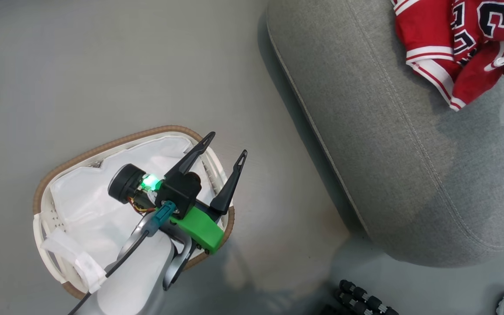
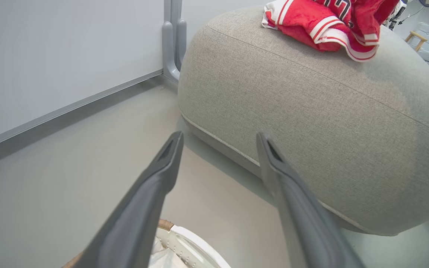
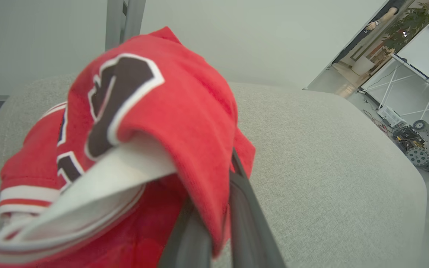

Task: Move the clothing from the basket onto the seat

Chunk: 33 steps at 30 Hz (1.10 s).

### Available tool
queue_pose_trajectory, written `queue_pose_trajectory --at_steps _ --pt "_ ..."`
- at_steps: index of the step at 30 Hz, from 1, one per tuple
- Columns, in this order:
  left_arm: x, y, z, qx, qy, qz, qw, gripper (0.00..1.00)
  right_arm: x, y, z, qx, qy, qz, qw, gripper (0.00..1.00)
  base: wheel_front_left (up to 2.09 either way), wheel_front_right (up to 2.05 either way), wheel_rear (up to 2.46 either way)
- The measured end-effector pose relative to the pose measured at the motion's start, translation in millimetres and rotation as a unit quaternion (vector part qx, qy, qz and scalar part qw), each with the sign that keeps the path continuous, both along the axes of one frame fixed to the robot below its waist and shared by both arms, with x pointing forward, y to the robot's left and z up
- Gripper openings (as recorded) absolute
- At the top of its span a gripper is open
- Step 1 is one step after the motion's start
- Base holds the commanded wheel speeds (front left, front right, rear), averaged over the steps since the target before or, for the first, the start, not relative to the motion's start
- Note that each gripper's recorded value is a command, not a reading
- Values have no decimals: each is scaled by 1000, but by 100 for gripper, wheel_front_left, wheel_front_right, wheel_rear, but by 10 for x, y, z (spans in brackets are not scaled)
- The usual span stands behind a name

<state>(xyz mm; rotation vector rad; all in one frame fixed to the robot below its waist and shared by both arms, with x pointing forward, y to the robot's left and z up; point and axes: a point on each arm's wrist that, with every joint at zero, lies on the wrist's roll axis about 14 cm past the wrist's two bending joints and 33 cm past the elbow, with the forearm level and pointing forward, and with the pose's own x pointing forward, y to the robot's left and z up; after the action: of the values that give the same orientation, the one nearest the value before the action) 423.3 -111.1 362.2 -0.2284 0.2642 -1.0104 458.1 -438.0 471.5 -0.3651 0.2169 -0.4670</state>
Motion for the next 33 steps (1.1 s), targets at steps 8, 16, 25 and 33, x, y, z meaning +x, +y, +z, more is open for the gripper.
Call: queue_pose_trajectory --at_steps 8,16,25,33 --pt "-19 -47 123 -6 -8 -2 1000 100 -207 52 10 -3 2 4 1000 100 0 0 0" --pt "-59 -79 420 -29 -17 12 999 100 -474 142 112 -10 -5 19 1000 100 0 0 0" --pt "-103 20 846 -56 -32 54 996 100 -539 144 677 -44 -65 42 996 100 0 0 0" --pt "-38 458 1025 -46 -44 136 989 100 -271 614 908 -21 -116 103 988 100 0 0 0"
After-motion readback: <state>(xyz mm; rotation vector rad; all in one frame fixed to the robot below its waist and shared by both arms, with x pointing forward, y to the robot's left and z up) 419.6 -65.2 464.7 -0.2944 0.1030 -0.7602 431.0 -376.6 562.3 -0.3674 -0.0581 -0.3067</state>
